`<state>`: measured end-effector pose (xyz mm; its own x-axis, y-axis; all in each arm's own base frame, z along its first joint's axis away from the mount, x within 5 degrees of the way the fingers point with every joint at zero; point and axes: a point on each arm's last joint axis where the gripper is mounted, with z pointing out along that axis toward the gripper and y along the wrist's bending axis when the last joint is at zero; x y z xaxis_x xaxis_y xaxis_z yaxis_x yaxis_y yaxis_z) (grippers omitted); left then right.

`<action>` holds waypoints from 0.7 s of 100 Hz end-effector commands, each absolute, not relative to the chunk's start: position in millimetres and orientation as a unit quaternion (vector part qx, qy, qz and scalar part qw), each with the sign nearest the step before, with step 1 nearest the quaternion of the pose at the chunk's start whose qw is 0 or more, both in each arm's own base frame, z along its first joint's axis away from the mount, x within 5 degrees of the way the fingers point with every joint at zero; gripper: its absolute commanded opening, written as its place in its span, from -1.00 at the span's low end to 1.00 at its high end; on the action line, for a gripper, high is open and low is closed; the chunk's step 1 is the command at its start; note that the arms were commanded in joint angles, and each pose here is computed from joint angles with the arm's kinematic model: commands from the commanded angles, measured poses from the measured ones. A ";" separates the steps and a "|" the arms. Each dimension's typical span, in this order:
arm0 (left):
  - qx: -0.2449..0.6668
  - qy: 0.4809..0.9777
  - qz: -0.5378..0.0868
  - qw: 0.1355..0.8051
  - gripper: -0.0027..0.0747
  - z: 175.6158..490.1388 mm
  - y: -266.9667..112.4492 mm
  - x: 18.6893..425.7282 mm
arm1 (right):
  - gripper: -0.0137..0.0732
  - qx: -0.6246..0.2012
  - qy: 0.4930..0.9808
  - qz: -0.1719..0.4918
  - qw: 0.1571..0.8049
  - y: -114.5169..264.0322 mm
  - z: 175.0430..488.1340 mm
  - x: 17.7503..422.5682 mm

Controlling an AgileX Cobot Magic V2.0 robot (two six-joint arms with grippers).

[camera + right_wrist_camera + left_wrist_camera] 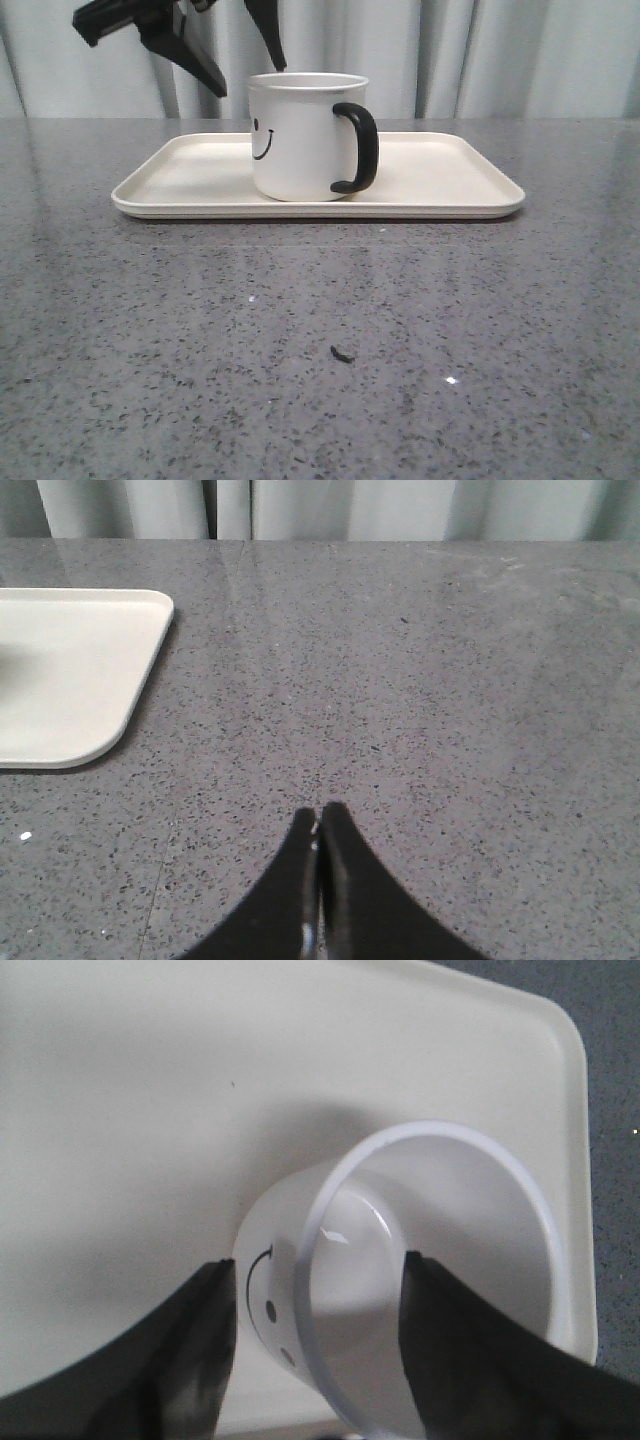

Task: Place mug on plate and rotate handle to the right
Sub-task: 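Lower the mug onto the tray, open the left gripper and withdraw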

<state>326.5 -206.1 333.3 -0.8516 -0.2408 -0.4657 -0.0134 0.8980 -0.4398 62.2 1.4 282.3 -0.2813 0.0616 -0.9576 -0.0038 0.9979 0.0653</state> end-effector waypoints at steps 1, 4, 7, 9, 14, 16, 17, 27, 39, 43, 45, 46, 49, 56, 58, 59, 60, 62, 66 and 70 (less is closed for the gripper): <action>-0.056 0.903 -0.249 0.345 0.02 384.9 -196.1 310.7 | -0.83 0.015 0.772 0.026 0.635 1.4 298.8 65.4; -0.048 0.900 -0.244 0.359 0.02 391.4 -193.6 306.6 | -0.83 0.016 0.772 0.029 0.635 1.6 298.8 65.4; -0.040 0.896 -0.238 0.374 0.02 398.0 -191.0 302.7 | -0.83 0.014 0.773 0.027 0.633 1.6 298.8 65.2; -0.035 0.892 -0.233 0.385 0.02 403.2 -188.5 299.5 | -0.83 0.013 0.773 0.028 0.633 1.8 299.3 65.0; -0.019 0.884 -0.222 0.412 0.02 415.7 -184.6 290.3 | -0.82 0.009 0.775 0.032 0.631 2.4 300.3 64.4; -0.012 0.880 -0.217 0.423 0.02 421.0 -182.6 286.4 | -0.82 0.007 0.776 0.033 0.630 2.7 300.9 64.0; -0.008 0.877 -0.215 0.430 0.02 424.2 -181.6 283.8 | -0.82 0.006 0.776 0.034 0.629 2.9 301.5 63.8; 0.015 0.860 -0.204 0.468 0.02 444.3 -175.1 265.2 | -0.82 -0.006 0.783 0.042 0.620 4.8 307.1 63.9; 0.042 0.843 -0.186 0.503 0.02 460.4 -167.1 242.6 | -0.82 -0.022 0.802 0.052 0.595 7.9 316.7 68.6; 0.047 0.839 -0.184 0.509 0.02 462.9 -164.4 236.6 | -0.81 -0.027 0.806 0.056 0.589 8.9 321.3 70.2; 0.049 0.838 -0.183 0.512 0.02 463.9 -162.0 233.5 | -0.80 -0.029 0.808 0.056 0.586 9.4 323.5 71.4; 0.050 0.837 -0.183 0.513 0.02 464.2 -161.8 232.0 | -0.80 -0.031 0.809 0.057 0.584 9.9 324.0 72.5; 0.055 0.835 -0.183 0.516 0.02 464.8 -160.2 227.0 | -0.77 -0.034 0.810 0.060 0.582 10.7 327.4 74.0; 0.067 0.831 -0.175 0.523 0.02 463.1 -154.6 215.2 | -0.69 -0.041 0.813 0.064 0.578 12.7 336.2 78.2; 0.071 0.831 -0.172 0.524 0.02 461.7 -152.5 212.0 | -0.66 -0.043 0.815 0.065 0.574 13.3 338.8 79.8; 0.073 0.831 -0.172 0.525 0.02 460.6 -151.6 209.8 | -0.65 -0.043 0.815 0.066 0.574 13.5 340.7 80.0; 0.075 0.831 -0.169 0.525 0.02 460.0 -150.9 208.7 | -0.63 -0.044 0.817 0.066 0.571 13.9 341.1 81.5; 0.078 0.830 -0.168 0.525 0.02 457.9 -149.3 205.3 | -0.60 -0.045 0.819 0.069 0.568 14.6 343.8 82.3; 0.082 0.831 -0.168 0.523 0.02 453.3 -145.2 199.1 | -0.52 -0.048 0.822 0.071 0.563 16.0 348.3 86.4; 0.088 0.833 -0.168 0.521 0.02 447.9 -141.9 192.3 | -0.45 -0.052 0.825 0.073 0.558 17.8 351.6 91.0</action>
<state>209.7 -151.1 436.9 -0.5240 -0.0117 -0.8516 0.2708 0.9457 -0.1797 80.7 14.6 329.3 -0.4280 -0.0082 -0.9037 -0.1490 0.9869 0.0616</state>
